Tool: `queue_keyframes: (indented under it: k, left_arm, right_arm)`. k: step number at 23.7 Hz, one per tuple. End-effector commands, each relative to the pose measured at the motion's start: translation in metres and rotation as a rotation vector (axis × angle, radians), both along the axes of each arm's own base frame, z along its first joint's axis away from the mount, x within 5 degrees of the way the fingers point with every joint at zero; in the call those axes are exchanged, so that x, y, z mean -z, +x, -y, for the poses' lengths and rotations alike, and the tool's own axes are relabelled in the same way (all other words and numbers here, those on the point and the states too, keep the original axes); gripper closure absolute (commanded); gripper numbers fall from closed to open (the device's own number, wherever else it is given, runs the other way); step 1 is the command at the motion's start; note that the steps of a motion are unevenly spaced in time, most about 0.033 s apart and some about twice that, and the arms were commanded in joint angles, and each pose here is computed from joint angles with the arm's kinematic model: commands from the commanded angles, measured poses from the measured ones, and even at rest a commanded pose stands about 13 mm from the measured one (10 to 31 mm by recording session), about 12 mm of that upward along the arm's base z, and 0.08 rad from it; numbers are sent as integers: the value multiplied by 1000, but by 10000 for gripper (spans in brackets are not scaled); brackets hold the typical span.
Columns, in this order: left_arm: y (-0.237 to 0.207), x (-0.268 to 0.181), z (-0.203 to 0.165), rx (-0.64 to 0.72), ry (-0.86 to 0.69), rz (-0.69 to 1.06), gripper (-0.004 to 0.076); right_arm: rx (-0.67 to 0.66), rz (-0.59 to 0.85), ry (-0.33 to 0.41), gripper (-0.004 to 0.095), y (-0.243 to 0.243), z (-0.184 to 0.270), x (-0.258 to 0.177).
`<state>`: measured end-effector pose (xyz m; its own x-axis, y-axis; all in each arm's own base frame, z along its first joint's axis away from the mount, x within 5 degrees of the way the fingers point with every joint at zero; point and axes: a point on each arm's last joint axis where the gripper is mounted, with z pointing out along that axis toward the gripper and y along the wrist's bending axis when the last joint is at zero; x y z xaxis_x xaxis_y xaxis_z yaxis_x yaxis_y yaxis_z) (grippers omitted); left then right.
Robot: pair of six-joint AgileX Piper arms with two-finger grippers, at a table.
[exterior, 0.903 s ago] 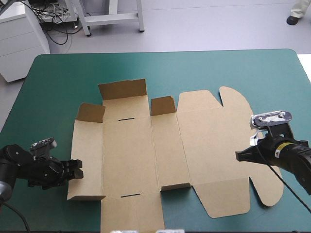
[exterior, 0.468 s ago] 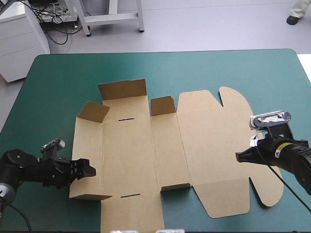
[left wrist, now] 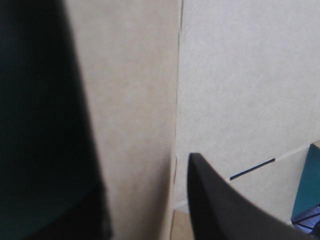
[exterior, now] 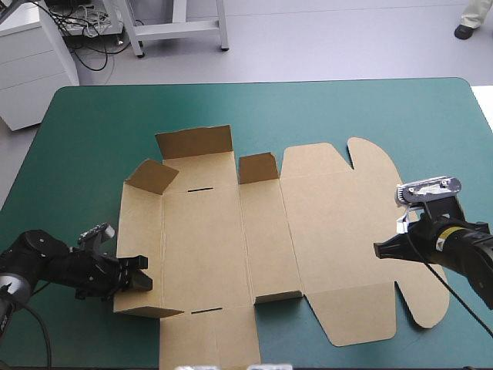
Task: Fold the box
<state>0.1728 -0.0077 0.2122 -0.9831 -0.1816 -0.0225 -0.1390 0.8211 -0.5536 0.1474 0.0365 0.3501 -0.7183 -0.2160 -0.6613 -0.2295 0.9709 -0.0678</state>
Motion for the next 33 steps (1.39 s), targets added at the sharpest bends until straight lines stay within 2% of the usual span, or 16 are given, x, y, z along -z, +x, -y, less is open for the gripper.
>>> queue_keyframes:
  k: [1,2,4,9,10,13,20,26,28,33]
  left_arm:
    - [2,-10,2,5,-22,30,720]
    - [3,-10,3,5,-23,31,752]
    - [3,-12,3,4,-30,35,757]
    - [20,-54,-3,145,20,104,756]
    - [25,-62,-4,158,54,126,756]
    - [42,-91,-9,252,365,154,756]
    - [96,-112,47,679,791,278,756]
    - [130,-127,85,896,1121,427,756]
    - [134,-134,100,925,1175,515,756]
    - [134,-144,141,1006,1199,788,756]
  right_arm:
    - [-6,74,2,931,1,1,-11]
    - [-7,74,1,931,1,1,-11]
    - [-8,73,-1,931,1,1,-11]
    - [-8,73,-1,931,1,1,-11]
    - [-8,73,-1,931,1,1,-11]
    - [-5,70,-21,931,1,3,-11]
    - [0,43,-39,931,-1,4,-9]
    - [2,32,-42,931,-2,5,-8]
    - [2,31,-42,931,-2,5,-8]
    - [10,18,-40,931,-3,5,-7]
